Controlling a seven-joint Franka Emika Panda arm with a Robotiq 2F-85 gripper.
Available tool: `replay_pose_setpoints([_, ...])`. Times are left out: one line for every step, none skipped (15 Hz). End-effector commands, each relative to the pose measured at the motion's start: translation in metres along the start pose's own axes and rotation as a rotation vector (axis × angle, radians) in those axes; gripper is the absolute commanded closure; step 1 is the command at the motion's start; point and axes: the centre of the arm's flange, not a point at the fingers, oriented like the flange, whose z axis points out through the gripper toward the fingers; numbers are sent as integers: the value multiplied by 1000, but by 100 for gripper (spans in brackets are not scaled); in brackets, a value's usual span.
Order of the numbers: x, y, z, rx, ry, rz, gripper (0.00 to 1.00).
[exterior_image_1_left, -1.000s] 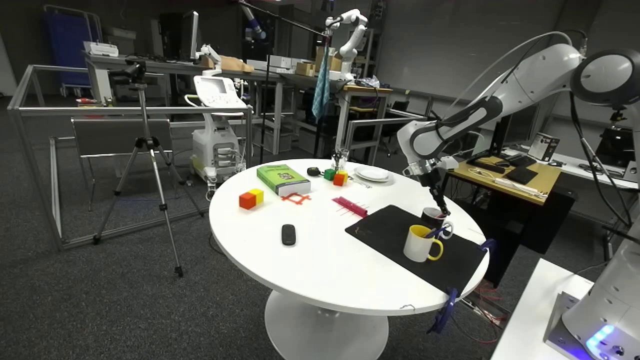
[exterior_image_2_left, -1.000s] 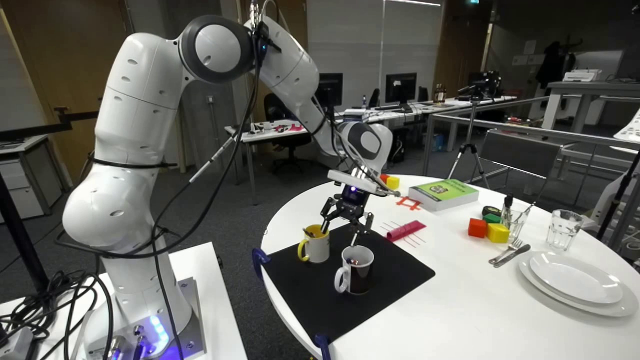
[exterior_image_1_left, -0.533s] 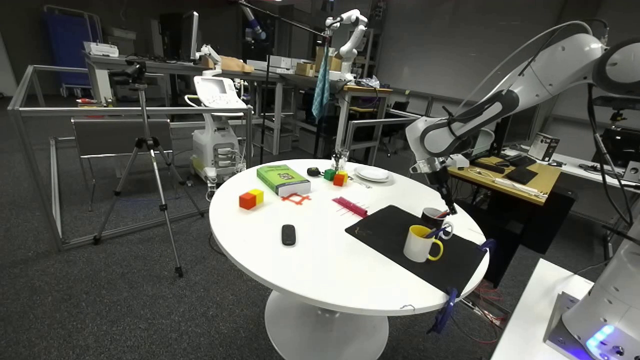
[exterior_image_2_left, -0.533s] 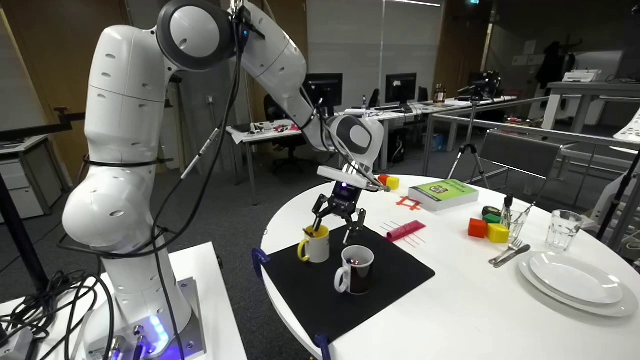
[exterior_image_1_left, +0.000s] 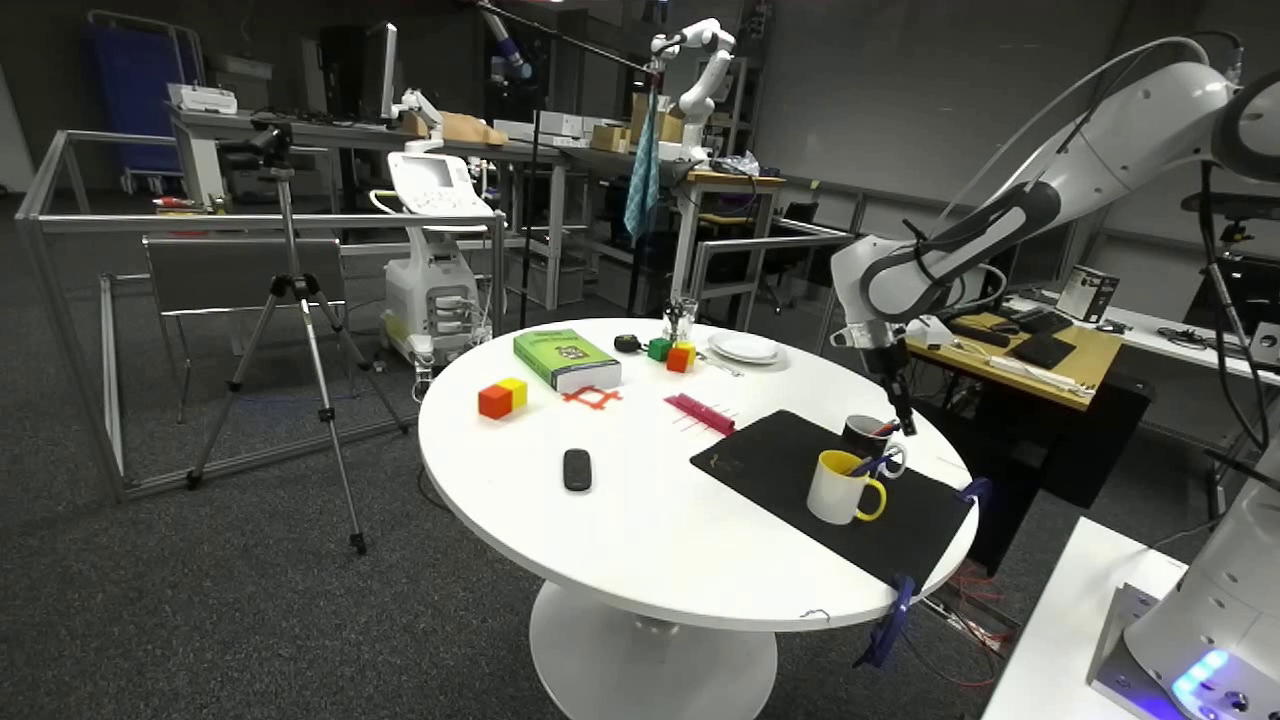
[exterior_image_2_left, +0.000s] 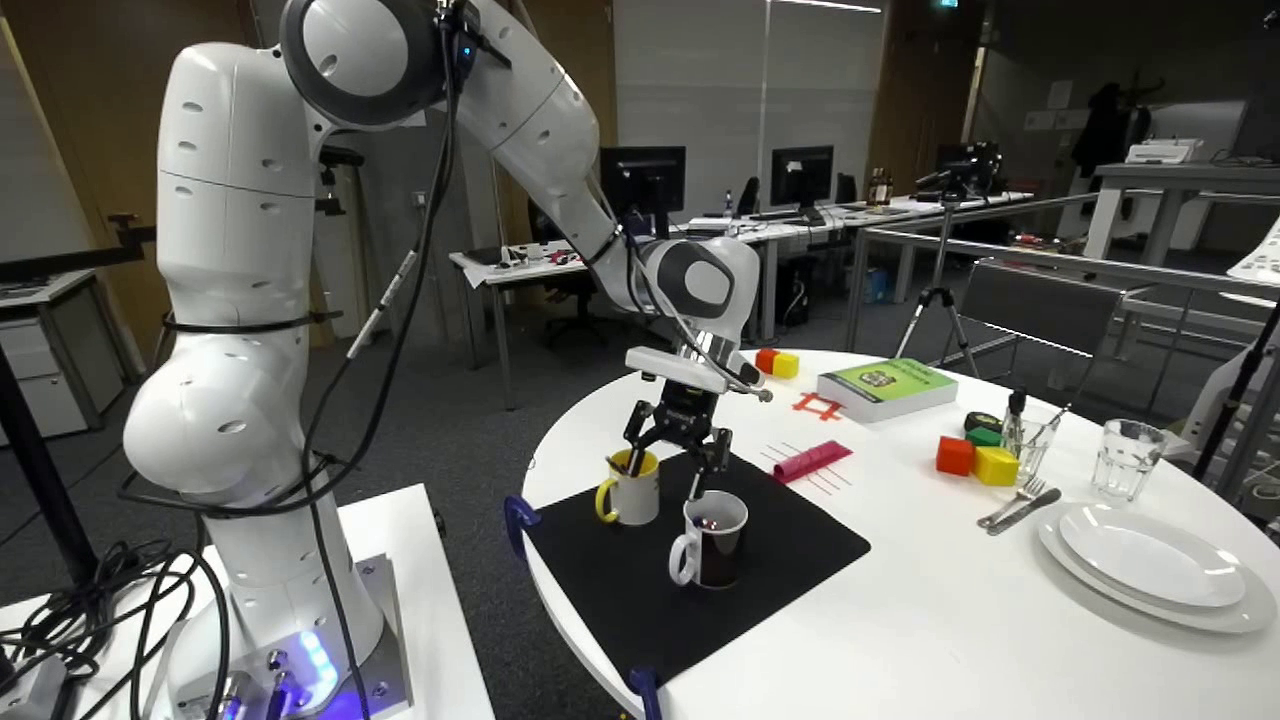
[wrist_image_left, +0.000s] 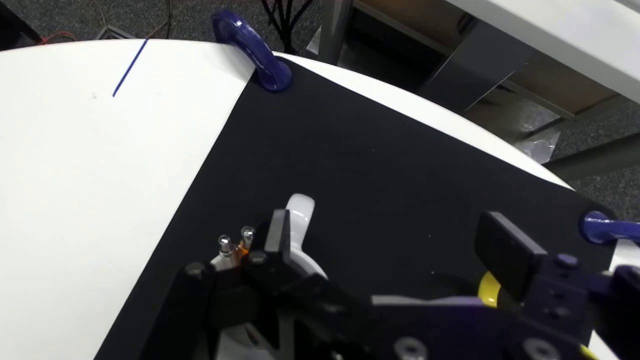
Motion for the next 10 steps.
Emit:
replay_pose_setpoints([-19,3,9,-14,71,19,0])
replay_pose_setpoints([-19,5,10,-17,84,26,0])
replay_pose_setpoints([-18,6,12,-17,89,28,0])
replay_pose_setpoints([-18,7,13,-22,96,29,0])
replay_pose_setpoints([-18,7,14,-22,97,28,0])
replay_pose_setpoints([-18,7,14,-24,100,27,0])
replay_pose_setpoints([-18,7,15,-28,106,26,0])
replay_pose_setpoints([-17,7,15,-28,110,25,0])
replay_pose_setpoints([-16,7,16,-30,114,24,0])
replay_pose_setpoints([-15,7,16,-30,116,24,0])
